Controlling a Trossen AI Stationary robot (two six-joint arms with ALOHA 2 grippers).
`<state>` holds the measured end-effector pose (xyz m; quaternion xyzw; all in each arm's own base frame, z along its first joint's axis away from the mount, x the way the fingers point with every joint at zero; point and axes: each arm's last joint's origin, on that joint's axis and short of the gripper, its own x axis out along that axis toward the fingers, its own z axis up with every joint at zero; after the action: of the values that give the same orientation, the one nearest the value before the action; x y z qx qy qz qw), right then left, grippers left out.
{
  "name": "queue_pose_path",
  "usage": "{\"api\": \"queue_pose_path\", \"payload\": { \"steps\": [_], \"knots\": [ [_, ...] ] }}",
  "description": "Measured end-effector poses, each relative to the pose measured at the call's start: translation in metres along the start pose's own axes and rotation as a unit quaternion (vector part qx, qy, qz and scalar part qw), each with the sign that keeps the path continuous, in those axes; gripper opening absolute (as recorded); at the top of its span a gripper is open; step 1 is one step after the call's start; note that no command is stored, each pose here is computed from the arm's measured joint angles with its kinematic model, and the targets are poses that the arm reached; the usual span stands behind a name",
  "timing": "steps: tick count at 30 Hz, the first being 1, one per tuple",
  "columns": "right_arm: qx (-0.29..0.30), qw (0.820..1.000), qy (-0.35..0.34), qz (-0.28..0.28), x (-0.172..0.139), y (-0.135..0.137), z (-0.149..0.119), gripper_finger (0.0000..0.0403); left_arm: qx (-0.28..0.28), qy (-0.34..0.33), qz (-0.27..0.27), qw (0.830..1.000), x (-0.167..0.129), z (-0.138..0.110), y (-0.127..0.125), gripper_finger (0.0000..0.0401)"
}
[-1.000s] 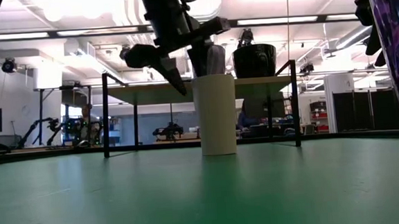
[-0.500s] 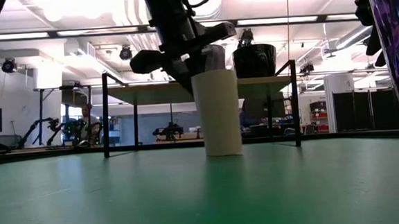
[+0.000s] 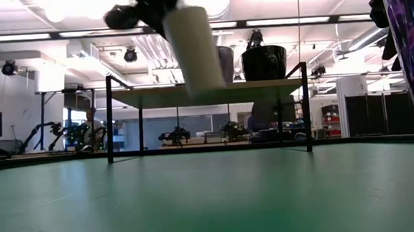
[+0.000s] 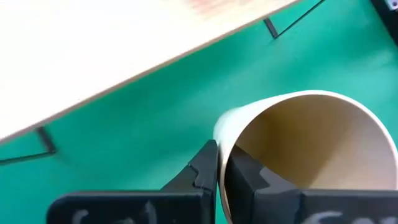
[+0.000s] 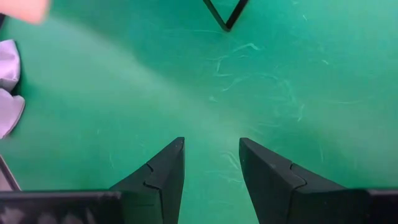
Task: Stack small to large cups/mugs on shelf
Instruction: Put the white cup on the shelf
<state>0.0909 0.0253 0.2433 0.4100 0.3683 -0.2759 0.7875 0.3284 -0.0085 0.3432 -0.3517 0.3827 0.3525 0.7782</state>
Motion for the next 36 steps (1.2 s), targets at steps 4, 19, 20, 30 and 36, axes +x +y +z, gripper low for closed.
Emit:
{"api": "queue_pose_path", "payload": {
  "steps": [4, 19, 20, 30, 36],
  "knots": [
    [-0.001, 1.0, 0.001, -0.003, 0.0, -0.001, 0.0, 0.0146, -0.009, -0.011, -0.021, 1.0, -0.029, 0.004, 0.014, 0.0001],
    [0.023, 1.0, -0.002, 0.011, 0.004, 0.007, 0.0, 0.0146, -0.052, -0.071, 0.045, 0.995, -0.062, 0.045, 0.078, 0.0],
    [0.024, 1.0, -0.003, 0.013, 0.004, 0.008, 0.0, 0.0146, -0.052, -0.069, 0.049, 0.995, -0.059, 0.049, 0.08, 0.0],
    [0.027, 1.0, 0.0, 0.001, 0.009, 0.012, -0.001, 0.0146, -0.046, -0.088, 0.04, 0.994, -0.046, 0.081, 0.089, 0.0],
    [0.025, 1.0, 0.001, -0.006, 0.011, 0.014, -0.001, 0.0146, -0.043, -0.087, 0.062, 0.993, -0.037, 0.094, 0.101, 0.0]
  ]
}}
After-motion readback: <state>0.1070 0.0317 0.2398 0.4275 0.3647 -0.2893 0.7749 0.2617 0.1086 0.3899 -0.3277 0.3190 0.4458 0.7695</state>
